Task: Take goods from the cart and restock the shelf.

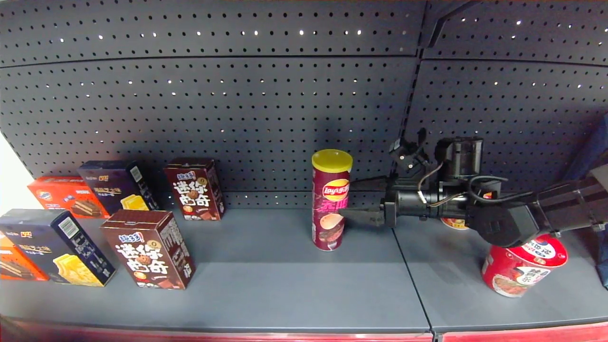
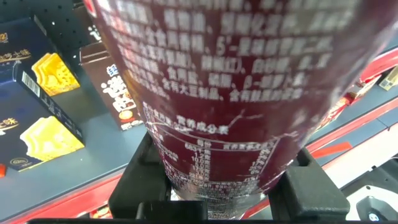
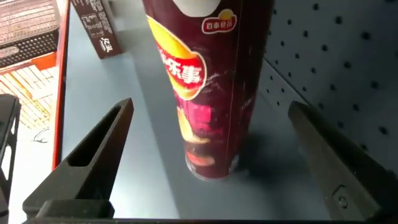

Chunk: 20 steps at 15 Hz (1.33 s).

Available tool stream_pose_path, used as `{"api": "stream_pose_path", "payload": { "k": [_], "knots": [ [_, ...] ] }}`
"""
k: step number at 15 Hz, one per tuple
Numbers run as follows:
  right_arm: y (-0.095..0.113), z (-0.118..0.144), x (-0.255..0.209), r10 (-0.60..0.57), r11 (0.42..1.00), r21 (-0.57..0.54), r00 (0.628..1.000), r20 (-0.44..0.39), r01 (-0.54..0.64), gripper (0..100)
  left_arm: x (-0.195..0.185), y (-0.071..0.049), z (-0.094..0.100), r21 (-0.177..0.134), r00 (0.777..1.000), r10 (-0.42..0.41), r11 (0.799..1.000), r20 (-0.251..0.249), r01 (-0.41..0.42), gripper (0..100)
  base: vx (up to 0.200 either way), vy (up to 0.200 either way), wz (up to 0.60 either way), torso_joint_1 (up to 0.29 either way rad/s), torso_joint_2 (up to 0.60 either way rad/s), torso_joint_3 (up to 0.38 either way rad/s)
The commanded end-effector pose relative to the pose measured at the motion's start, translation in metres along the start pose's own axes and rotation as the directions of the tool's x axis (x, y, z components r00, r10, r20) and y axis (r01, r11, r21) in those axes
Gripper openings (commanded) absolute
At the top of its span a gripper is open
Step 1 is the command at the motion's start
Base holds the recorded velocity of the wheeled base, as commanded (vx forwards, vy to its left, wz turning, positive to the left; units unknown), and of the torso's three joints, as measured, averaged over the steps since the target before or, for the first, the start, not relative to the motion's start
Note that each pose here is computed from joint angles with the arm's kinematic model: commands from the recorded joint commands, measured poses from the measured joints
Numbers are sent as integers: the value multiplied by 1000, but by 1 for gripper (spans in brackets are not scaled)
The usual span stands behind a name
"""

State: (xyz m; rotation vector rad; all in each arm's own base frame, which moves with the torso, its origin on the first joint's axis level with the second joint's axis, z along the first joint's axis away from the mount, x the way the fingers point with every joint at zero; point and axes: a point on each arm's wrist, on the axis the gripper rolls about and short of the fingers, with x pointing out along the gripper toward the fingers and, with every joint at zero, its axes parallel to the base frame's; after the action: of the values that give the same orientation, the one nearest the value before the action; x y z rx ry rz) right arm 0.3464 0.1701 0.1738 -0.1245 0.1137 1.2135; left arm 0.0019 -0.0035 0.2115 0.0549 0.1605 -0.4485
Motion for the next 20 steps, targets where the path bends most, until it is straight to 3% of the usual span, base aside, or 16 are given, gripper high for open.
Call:
{"api": "stream_pose_path", "payload": {
  "k": [1,17,18,20],
  "knots": [
    [-6,-12,13,18,1000,14,1000,-13,-18,100,0,0,0,0,1000,0,1000,0,0,0,0,0,0,0,0,0],
    [-20,-59,68,53,998,32,998,-32,-52,100,2,1,-5,-2,999,40,999,-23,-41,0,0,0,0,0,0,0],
    [-21,-60,68,53,998,34,998,-32,-52,0,2,1,-6,-2,999,40,999,-23,-41,0,0,0,0,0,0,0],
    [-20,-55,67,31,999,25,999,-31,-30,0,2,1,-7,-2,999,40,999,-26,-40,0,0,0,0,0,0,0]
  ]
}}
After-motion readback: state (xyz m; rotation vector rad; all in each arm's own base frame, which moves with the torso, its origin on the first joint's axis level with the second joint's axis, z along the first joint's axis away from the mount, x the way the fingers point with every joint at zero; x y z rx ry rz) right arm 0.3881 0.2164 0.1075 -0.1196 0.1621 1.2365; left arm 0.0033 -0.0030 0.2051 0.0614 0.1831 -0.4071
